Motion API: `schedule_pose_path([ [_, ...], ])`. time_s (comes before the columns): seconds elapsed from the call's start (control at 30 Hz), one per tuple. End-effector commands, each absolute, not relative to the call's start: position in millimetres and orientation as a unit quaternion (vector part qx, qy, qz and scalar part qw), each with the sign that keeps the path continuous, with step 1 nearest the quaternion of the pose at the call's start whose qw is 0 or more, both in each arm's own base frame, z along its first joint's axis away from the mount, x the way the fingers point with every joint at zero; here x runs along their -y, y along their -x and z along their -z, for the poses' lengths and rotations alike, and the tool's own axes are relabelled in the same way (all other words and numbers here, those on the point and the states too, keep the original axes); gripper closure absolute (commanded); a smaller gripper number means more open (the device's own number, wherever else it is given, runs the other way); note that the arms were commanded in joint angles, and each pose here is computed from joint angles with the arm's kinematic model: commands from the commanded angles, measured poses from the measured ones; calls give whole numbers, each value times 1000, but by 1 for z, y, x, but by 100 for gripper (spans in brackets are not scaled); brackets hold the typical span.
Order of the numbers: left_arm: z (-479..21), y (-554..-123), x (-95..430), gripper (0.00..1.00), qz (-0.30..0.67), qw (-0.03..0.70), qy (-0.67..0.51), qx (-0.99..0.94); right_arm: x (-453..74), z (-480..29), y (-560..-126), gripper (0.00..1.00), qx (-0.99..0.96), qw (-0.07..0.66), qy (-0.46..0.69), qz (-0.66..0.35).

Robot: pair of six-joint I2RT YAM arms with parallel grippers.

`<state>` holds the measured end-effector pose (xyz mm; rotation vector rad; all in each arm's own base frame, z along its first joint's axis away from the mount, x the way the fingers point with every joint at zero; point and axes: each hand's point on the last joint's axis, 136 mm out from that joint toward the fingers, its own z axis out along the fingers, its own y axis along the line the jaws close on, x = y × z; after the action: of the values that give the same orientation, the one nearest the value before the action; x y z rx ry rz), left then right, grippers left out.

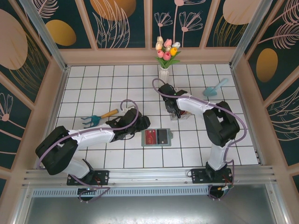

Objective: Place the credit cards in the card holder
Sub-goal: Pick up the credit card from the storage box.

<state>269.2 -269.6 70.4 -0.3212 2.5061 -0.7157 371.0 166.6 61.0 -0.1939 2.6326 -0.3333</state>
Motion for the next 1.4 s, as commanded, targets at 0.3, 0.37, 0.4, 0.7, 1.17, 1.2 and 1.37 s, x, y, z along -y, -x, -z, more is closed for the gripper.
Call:
schedule_pose_path([
  [0.3, -77, -275, 270, 30, 261, 259, 116, -923, -156, -82, -376, 63, -942, 262, 81, 192],
  [0.37, -77, -275, 270, 30, 260, 259, 116, -923, -156, -87, -376, 69, -942, 266, 80, 189],
  [0.4, -76, -274, 270, 30, 259, 258, 116, -924, -156, -89, -376, 70, -942, 268, 79, 188],
  [0.7, -72, -272, 269, 30, 256, 253, 116, -926, -154, -98, -374, 74, -941, 273, 74, 185],
  [1.17, -70, -270, 268, 30, 255, 248, 117, -927, -155, -111, -373, 83, -941, 284, 68, 173],
  [1.2, -70, -271, 269, 29, 255, 248, 117, -927, -156, -112, -373, 83, -941, 284, 69, 169],
  [1.37, -71, -271, 269, 30, 256, 249, 117, -927, -160, -118, -372, 86, -943, 287, 68, 153],
])
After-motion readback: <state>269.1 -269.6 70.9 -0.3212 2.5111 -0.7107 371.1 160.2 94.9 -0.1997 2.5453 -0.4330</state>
